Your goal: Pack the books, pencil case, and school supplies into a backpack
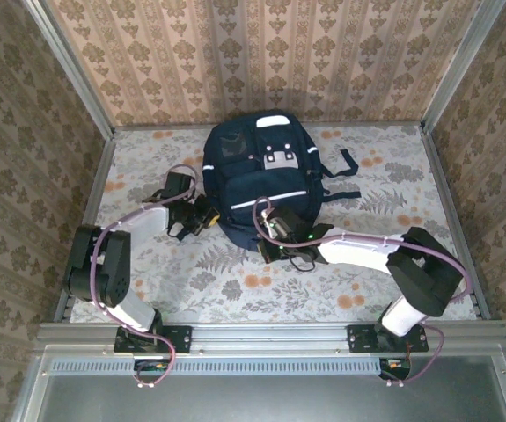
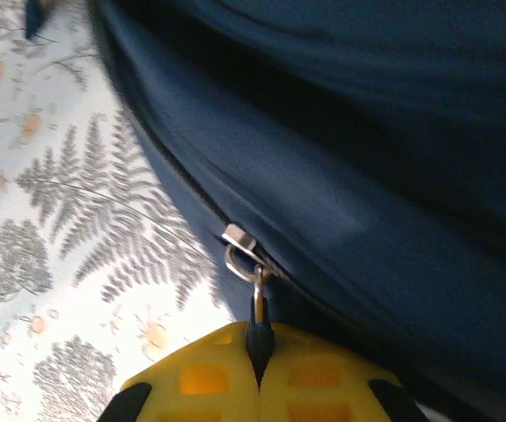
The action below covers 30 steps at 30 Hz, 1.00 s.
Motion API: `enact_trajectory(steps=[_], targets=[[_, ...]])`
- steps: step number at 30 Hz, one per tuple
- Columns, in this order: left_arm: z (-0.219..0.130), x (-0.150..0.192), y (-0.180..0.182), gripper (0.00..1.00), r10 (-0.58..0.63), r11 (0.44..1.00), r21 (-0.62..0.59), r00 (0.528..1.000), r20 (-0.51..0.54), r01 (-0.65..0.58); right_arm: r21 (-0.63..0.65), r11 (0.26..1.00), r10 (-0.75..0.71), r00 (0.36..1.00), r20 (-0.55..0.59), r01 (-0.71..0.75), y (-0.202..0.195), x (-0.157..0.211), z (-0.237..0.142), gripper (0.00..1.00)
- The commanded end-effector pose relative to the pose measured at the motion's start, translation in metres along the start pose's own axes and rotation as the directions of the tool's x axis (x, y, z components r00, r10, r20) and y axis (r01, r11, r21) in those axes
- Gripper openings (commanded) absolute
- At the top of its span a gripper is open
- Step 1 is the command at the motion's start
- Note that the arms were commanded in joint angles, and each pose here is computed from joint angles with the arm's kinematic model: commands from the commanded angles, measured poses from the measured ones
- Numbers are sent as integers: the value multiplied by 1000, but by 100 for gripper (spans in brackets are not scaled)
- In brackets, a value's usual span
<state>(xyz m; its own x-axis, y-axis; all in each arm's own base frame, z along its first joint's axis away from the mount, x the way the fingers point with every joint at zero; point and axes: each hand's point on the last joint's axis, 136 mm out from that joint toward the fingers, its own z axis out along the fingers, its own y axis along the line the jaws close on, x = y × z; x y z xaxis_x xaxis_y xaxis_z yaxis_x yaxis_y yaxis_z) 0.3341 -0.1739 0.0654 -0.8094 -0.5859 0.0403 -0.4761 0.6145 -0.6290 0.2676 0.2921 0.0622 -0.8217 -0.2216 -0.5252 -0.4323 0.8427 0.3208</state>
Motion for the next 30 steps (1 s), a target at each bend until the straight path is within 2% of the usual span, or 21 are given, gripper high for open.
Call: enact_trajectory(steps=[1, 6, 10, 11, 13, 14, 16, 19, 23, 30], targets=[[-21, -30, -2, 0, 15, 1000, -20, 992, 127, -12, 209, 975, 105, 988, -115, -79, -61, 42, -14, 0], [-24, -32, 0, 0, 14, 999, -32, 991, 131, -9, 341, 928, 184, 981, -59, -154, -100, 39, -33, 0], [-32, -38, -2, 0, 20, 999, -39, 989, 145, -14, 371, 912, 184, 983, 4, -172, -108, 30, -45, 0], [-34, -39, -5, 0, 22, 999, -35, 988, 150, -17, 333, 927, 175, 984, 17, -171, -101, 26, -44, 0], [-39, -43, -11, 0, 38, 999, -32, 988, 153, -34, 168, 973, 156, 987, 37, -160, -73, 16, -38, 0], [-41, -44, -16, 7, 50, 998, -29, 988, 146, -47, 93, 983, 153, 987, 48, -157, -58, 11, -35, 0], [-48, -43, -27, 29, 87, 996, -33, 989, 122, -84, -48, 989, 141, 989, 48, -139, -26, -1, -29, 0], [-65, -37, -32, 46, 98, 995, -40, 990, 104, -94, -186, 976, 130, 988, 84, -113, 15, -26, -21, 0], [-80, -17, -28, 53, 30, 1000, -6, 997, 69, -30, -331, 935, 170, 979, 110, -125, 56, -54, -4, 0], [-71, 25, -17, 57, -60, 998, -6, 998, -24, 60, -370, 928, 85, 994, 73, -52, 105, -73, 26, 0]])
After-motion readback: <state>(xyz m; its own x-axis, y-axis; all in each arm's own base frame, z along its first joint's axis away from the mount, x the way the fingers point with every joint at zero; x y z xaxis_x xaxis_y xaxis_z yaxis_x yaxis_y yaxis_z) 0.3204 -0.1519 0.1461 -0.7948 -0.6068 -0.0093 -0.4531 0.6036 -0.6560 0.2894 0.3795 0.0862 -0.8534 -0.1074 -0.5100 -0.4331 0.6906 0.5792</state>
